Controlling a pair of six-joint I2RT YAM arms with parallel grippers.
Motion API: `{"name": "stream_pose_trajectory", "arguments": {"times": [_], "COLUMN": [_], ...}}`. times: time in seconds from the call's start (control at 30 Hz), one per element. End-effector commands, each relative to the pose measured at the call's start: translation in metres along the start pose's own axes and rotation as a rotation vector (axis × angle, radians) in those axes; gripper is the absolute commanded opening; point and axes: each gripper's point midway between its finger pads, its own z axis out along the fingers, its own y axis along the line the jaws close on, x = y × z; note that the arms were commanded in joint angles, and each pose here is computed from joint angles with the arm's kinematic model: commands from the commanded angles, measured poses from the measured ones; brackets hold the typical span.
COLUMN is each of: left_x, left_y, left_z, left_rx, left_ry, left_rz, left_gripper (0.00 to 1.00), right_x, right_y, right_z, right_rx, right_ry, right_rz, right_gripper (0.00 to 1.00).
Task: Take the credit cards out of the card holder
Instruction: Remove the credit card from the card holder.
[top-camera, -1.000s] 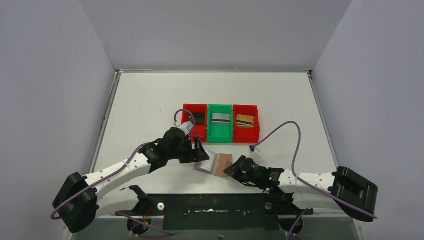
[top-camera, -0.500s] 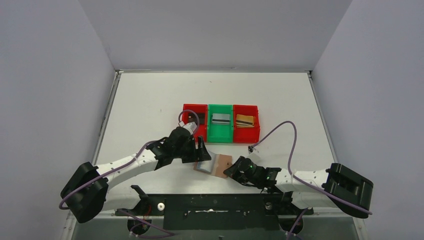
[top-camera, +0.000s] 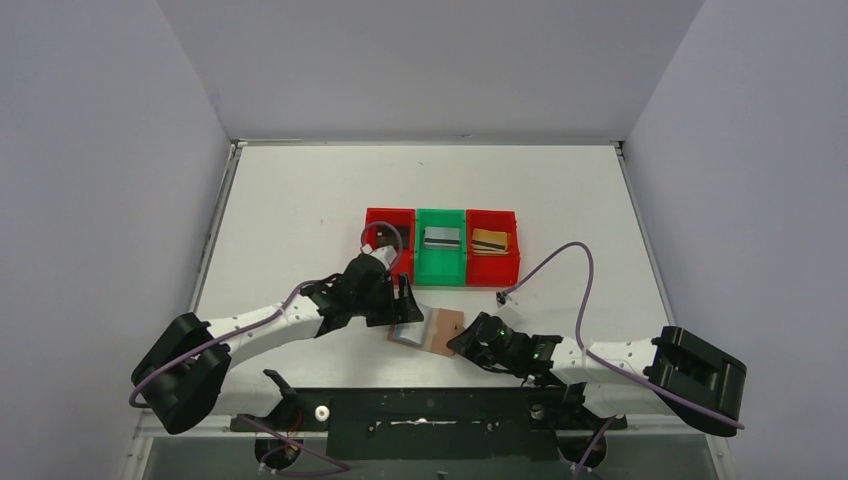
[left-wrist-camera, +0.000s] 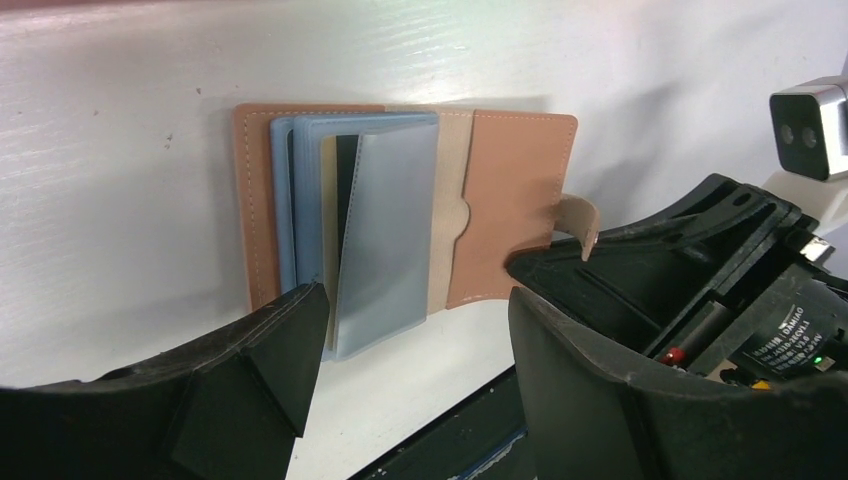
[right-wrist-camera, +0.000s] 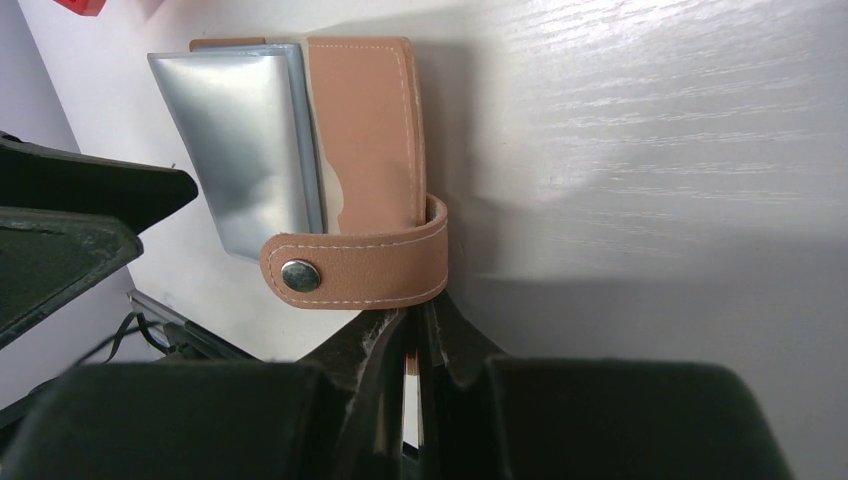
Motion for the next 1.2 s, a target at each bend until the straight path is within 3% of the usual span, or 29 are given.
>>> {"name": "stream_pose_trajectory", "arguments": {"times": [0.0,0.57,0.9,1.17], "left_x": [-0.019,-0.017,-0.033,-0.029], "left_y": [-0.024,-0.036,-0.016,-0.023], "left_z": [0.002,0.006,-0.005,0.008], "left_rx": [0.075,0.134,0.01,0.044], "left_ry": [-0.055,-0.032,-0.129,-0.083], "left_rz": [0.038,0.029,0.035,0.053], "left_gripper": [0.65,0.54,0.64,0.64], "right_x": [-0.006,-0.003,-0.003,-0.004], "right_y": [0.016,0.017,0.014,0.012], "right_z": [0.001,0.004,0.004,0.004], "right_rx": [-0.031,-0.033,-0.025,-0.025], "right_ry": [-0.018,-0.002,0.0,-0.004], "right_rz": [0.006,0.0,0.003,0.008], "right_gripper": [0.04,0.04,0.04,0.05]}}
